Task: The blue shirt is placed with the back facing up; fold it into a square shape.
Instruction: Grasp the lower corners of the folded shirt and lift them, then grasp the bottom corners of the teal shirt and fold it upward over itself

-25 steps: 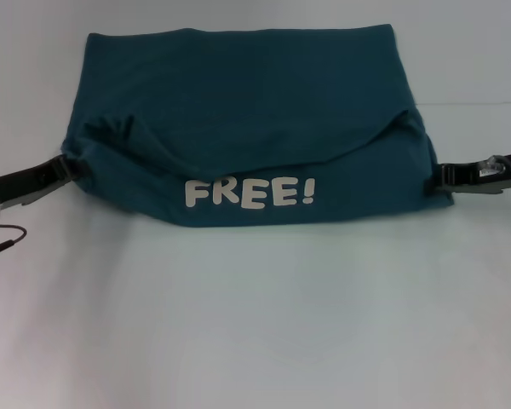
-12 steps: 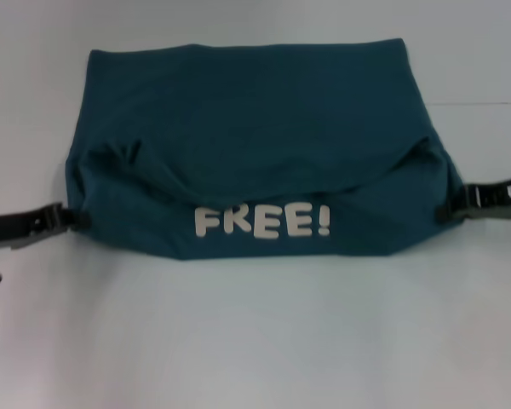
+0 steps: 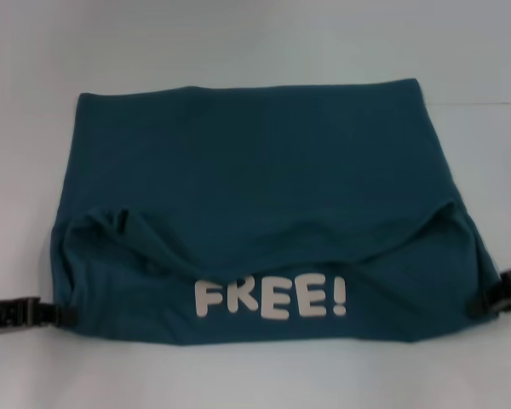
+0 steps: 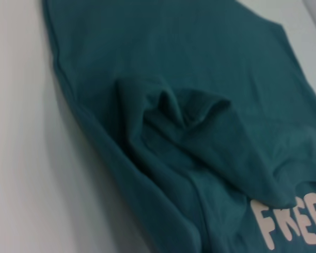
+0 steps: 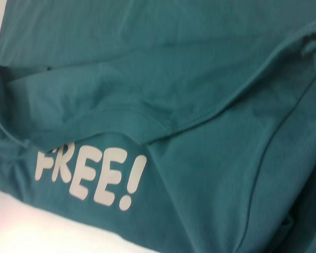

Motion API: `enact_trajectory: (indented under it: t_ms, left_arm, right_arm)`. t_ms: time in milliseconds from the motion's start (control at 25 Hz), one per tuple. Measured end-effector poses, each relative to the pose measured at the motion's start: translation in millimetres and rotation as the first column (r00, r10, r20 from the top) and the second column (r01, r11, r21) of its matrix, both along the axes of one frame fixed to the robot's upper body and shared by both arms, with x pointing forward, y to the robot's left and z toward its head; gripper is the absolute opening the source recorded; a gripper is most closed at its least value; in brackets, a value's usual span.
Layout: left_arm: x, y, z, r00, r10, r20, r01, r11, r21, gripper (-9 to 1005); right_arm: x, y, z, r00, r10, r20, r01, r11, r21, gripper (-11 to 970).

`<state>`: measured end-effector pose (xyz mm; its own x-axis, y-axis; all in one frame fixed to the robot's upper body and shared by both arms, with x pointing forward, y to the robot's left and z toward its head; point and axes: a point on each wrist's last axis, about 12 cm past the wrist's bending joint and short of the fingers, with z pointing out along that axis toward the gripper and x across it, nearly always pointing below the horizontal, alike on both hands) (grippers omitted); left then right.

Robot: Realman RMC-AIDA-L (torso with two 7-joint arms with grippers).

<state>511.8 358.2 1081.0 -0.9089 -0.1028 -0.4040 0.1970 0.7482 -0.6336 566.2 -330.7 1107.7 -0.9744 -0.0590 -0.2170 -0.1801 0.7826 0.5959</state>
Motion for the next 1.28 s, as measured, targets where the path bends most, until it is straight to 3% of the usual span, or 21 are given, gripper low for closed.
enact_trajectory:
  t_ms: [280,480,680,1040,1280]
  left_arm:
    - [-15.7,5,-0.2,0.994,-0.068,-0.090,0.071,0.997,0.026,26]
    - [-27.4,6,2.4,0.975,-0.146,-0.166,0.154,0.988,0.032,27]
    - [-27.4,6,5.9,0.971,-0.169,-0.166,0.176,0.984,0.029,27]
    - [-1.4,13,27.1,0.993,-0.104,-0.058,0.106,0.994,0.027,28]
    - [38.7,-3,47.5,0.998,-0.067,0.003,0.067,0.997,0.028,29]
  right_arm:
    - [-29.4,-14,-10.4,0.995,0.022,-0.096,-0.018,0.999,0.036,31]
    - [-36.7,-16,-13.6,0.993,0.035,-0.114,-0.030,0.999,0.043,31]
    - [-39.1,-19,-16.2,0.992,0.037,-0.121,-0.034,0.999,0.028,31]
    - [-20.5,-38,-0.3,0.989,-0.150,0.015,0.148,0.984,0.103,30]
    - [11.8,-28,17.0,0.961,-0.238,0.141,0.213,0.962,0.171,30]
